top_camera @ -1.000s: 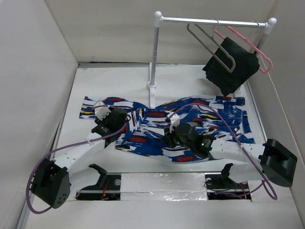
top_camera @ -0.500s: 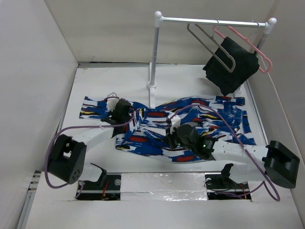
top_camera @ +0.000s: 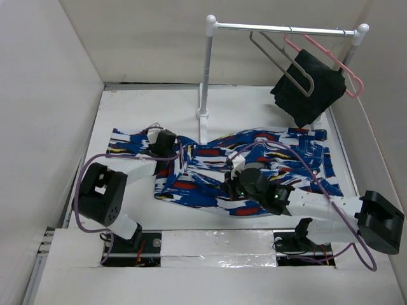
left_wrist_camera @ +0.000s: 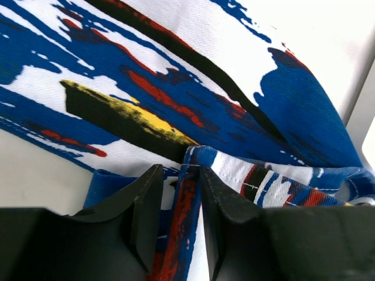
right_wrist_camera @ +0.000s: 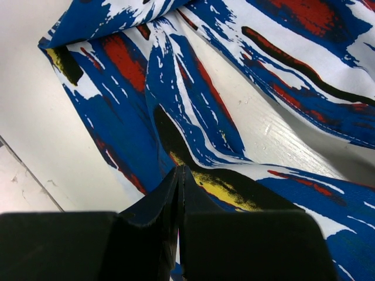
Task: Place the trousers on the hanger
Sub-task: Flatten out the trousers at the center of the board.
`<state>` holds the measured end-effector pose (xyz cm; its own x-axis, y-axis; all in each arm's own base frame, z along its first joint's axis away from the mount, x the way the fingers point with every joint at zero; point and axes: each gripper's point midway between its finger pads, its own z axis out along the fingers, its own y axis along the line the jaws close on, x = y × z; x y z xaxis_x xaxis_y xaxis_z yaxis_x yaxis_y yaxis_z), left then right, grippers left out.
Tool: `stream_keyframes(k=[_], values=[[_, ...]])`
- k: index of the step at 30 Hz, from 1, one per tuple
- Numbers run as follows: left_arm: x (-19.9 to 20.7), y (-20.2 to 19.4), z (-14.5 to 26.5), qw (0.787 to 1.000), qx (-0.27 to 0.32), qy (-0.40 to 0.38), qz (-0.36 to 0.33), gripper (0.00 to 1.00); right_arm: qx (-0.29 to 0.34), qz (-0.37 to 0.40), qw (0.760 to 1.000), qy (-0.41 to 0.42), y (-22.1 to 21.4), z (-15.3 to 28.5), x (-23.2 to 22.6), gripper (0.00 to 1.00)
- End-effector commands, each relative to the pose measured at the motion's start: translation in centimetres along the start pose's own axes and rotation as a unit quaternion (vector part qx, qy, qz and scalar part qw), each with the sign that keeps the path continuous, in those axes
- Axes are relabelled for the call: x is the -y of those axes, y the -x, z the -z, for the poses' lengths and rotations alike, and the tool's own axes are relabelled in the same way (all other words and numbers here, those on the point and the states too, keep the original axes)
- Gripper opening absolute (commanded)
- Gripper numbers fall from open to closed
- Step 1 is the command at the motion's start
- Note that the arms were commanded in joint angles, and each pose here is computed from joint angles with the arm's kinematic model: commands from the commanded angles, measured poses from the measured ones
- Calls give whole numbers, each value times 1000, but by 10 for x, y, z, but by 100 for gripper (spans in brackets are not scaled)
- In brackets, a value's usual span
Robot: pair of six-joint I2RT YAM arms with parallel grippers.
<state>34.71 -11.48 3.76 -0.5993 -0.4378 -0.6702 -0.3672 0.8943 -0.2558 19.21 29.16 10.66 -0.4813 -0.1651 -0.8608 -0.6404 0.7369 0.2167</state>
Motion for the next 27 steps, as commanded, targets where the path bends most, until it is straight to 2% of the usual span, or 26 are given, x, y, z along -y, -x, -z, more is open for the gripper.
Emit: stream_keyframes(k=[1, 9, 11, 15, 18, 20, 27], values=[[16, 9, -1, 1000, 6, -26, 0, 29, 27, -8, 1000, 10, 11, -1, -7, 5], [22, -2, 1, 998, 0, -66, 16, 28, 19, -7, 1000, 11, 8, -4, -8, 5], [21, -2, 2, 998, 0, -65, 20, 23, 25, -10, 999, 20, 10, -4, -11, 6], [25, 2, 5, 997, 7, -77, 25, 20, 19, -10, 1000, 20, 7, -7, -14, 5], [24, 6, 8, 997, 12, -71, 28, 8, 19, -11, 999, 29, 5, -8, -16, 5], [24, 15, 16, 996, 27, -76, 41, 3, 15, -8, 1000, 19, 3, -7, -14, 6], [15, 55, 57, 990, 92, -75, 81, 0, 23, -5, 1000, -12, 7, -1, -2, 6]])
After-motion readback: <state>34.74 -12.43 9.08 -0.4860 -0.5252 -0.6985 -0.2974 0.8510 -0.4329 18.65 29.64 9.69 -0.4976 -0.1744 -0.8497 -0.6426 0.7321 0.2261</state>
